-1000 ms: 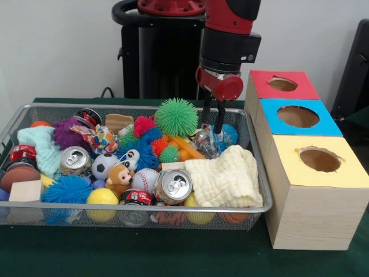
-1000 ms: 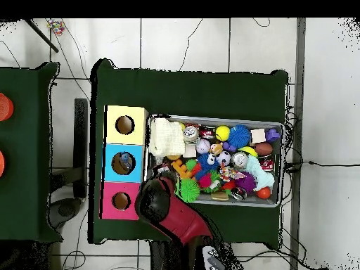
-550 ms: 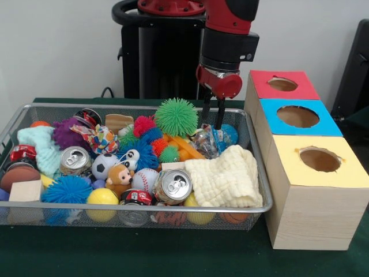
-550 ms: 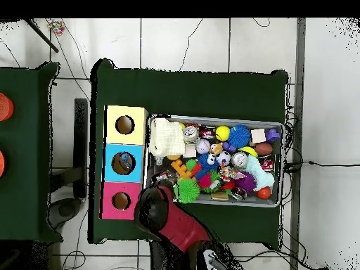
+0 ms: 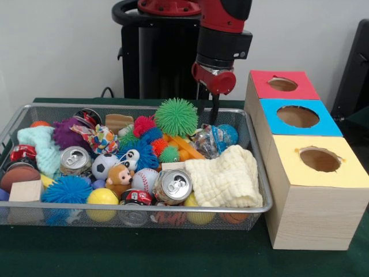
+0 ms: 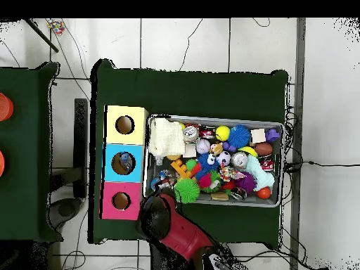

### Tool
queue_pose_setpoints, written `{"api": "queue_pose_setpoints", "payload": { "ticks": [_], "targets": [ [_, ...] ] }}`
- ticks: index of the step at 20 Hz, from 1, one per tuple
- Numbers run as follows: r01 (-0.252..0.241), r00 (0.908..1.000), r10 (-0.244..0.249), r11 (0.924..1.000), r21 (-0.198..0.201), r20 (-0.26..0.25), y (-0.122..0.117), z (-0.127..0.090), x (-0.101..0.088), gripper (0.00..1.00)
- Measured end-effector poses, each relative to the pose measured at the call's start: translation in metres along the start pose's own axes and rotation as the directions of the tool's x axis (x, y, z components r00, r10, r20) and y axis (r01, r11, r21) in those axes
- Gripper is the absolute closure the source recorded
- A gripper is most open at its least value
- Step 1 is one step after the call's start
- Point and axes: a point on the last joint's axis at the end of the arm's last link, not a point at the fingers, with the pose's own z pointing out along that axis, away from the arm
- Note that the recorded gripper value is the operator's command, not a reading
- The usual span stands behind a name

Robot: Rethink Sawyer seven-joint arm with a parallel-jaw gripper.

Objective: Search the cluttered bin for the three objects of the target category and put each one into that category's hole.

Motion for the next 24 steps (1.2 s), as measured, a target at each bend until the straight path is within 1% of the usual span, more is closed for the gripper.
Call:
{"api": "queue_pose_setpoints", "payload": {
  "ticks": [9,13,16,21,24],
  "targets": [
    [-0.034,0.9993,0.035,0.9991,0.023,-0.012,-0.009,0.011,-0.001,0.00],
    [-0.033,0.9993,0.034,0.9988,0.037,-0.018,-0.014,0.017,0.003,0.00],
    [-0.030,0.9993,0.031,0.9988,0.040,-0.020,-0.015,0.018,0.004,0.00],
    [-0.025,0.9995,0.026,0.9990,0.037,-0.017,-0.010,0.017,0.011,0.00],
    [-0.027,0.9996,0.027,0.9993,0.028,-0.010,-0.001,0.017,0.015,0.00]
  ]
}}
